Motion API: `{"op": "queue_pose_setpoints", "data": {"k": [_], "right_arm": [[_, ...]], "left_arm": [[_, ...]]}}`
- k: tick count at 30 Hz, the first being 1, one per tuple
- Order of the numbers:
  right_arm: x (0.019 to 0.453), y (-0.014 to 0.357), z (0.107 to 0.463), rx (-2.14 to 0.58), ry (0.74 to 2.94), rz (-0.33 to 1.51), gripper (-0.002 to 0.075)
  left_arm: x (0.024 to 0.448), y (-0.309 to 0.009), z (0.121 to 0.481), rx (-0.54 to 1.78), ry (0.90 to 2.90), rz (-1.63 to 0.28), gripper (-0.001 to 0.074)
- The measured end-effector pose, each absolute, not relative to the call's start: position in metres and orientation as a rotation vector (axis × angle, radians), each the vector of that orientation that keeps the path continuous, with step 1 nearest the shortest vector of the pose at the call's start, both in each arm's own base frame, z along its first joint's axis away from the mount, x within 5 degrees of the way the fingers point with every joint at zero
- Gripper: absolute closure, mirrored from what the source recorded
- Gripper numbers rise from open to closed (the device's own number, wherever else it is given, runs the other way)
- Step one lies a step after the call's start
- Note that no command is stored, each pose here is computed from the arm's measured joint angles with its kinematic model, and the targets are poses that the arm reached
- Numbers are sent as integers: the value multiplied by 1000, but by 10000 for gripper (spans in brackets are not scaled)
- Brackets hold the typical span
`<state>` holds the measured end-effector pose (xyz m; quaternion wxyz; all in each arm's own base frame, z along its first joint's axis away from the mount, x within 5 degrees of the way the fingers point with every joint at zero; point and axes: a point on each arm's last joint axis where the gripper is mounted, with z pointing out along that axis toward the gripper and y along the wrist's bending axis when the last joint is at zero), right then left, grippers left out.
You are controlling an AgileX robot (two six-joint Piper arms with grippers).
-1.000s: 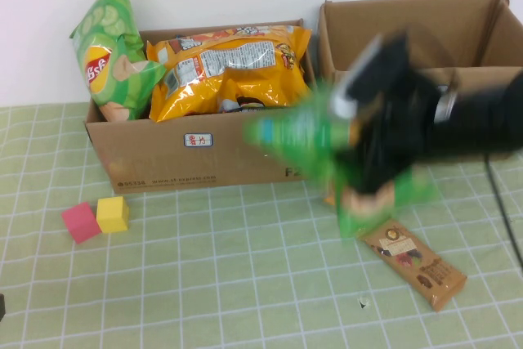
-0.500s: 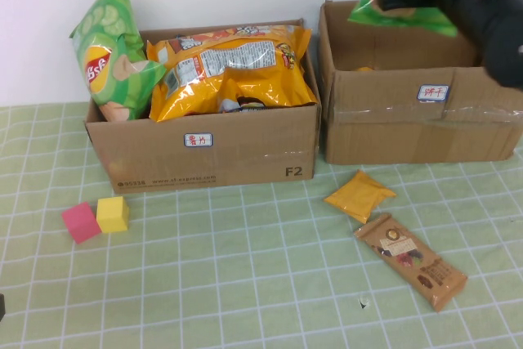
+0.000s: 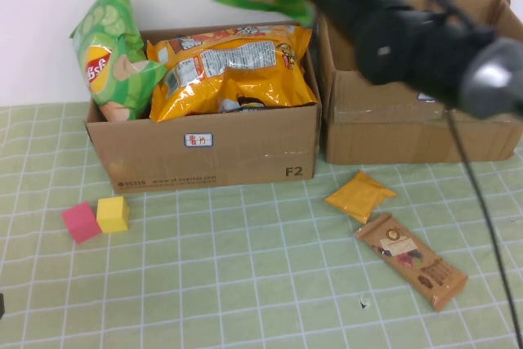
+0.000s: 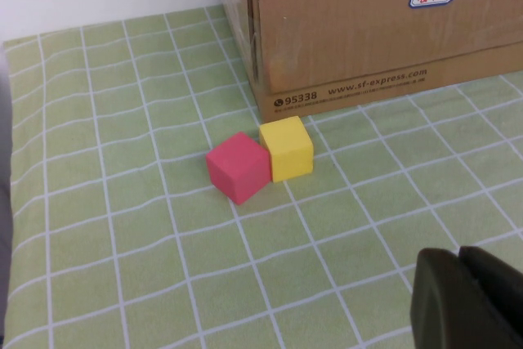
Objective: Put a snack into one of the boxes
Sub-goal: Place the potato chip in the potato chip box, then pick up the biscuit
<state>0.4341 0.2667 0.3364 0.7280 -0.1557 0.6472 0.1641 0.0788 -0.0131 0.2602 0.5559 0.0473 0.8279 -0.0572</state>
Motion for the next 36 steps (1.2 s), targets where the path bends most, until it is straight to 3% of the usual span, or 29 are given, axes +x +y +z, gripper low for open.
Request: {"op": "queue_pose_setpoints", "data": {"k": [9,15,22,29,32,36], "right_arm": [[449,323,292,-457,1544,450,460],[453,332,278,-386,1707,607,195],[448,332,287,-415,1723,625,127],[413,318,360,-551,1702,668,147],[384,304,399,-715,1718,629,232],[352,272,439,-879,1748,394,398]], "left_arm": [[79,-13,260,112,1955,-135,736],[79,-13,260,112,1955,-135,736],[79,-13,260,112,1955,-135,736],[79,-13,260,112,1955,-135,736],[79,-13,260,112,1955,-135,736],[79,-13,260,112,1955,-135,736]]}}
